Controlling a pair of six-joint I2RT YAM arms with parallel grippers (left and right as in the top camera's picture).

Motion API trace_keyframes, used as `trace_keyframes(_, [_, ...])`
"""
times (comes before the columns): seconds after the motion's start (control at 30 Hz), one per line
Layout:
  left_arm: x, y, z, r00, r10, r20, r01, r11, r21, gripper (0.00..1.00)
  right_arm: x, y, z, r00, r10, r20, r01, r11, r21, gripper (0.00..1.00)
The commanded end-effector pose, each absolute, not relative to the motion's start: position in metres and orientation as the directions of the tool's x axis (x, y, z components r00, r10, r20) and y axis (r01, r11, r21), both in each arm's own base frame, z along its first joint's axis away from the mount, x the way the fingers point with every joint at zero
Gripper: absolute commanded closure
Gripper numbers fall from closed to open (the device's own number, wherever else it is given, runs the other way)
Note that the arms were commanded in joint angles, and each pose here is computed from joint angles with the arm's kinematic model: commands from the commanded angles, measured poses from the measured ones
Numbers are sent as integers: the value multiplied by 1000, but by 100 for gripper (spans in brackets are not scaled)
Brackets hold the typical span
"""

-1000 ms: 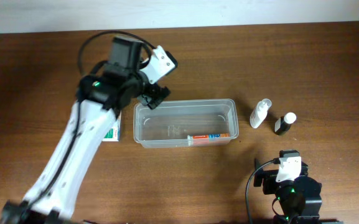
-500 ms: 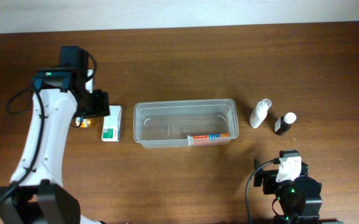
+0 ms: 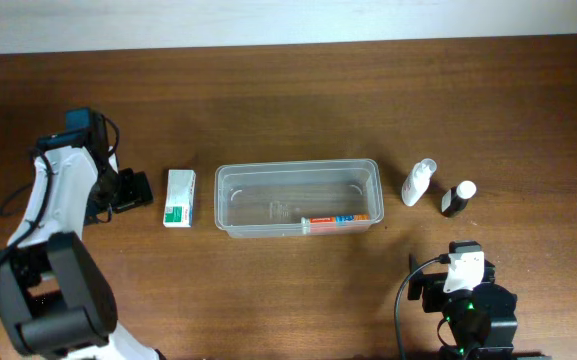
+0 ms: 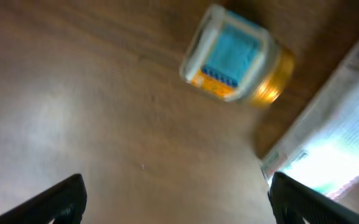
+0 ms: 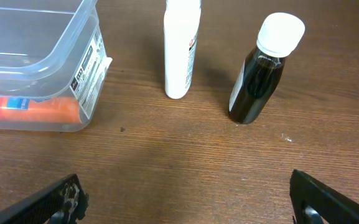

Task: Pack container
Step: 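Move the left gripper back to the gold-lidded jar, then grasp the Tiger Balm jar with the left gripper and lift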

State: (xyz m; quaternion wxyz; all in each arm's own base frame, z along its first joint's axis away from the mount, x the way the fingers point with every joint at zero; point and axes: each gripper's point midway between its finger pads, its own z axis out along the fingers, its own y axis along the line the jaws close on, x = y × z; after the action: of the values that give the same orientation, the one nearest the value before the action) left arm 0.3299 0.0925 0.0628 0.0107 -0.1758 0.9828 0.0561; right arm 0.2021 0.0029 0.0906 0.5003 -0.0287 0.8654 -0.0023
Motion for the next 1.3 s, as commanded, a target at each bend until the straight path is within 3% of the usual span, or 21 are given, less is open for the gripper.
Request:
trace_keyframes(0.0, [339, 90, 47, -979, -203, -29, -205, 976, 69, 7, 202, 3, 90, -495, -57, -867, -52, 998, -36, 2])
trace_keyframes(0.33, [367, 92, 44, -993, 16, -120, 7, 997, 74, 6, 202, 3, 90, -495, -57, -867, -52, 998, -36, 2])
trace_keyframes(0.73, [368, 88, 8, -997, 39, -61, 36, 999, 39, 11, 202, 3, 90, -495, -57, -867, -52, 998, -36, 2])
trace_keyframes(0.8, [371, 89, 9, -997, 38, -72, 35, 998, 42, 21, 202, 3, 90, -495, -57, -867, -52, 998, -36, 2])
trace_keyframes(1.0, [375, 90, 9, -995, 39, -89, 35, 998, 46, 33, 202, 3, 90, -495, -57, -867, -53, 998, -35, 2])
trace_keyframes(1.13, [372, 89, 10, -997, 38, -74, 35, 999, 42, 50, 202, 3, 90, -495, -57, -867, -52, 998, -36, 2])
trace_keyframes(1.27, [370, 89, 16, -998, 7, -67, 5, 999, 37, 55, 202, 3, 90, -495, -57, -867, -53, 998, -35, 2])
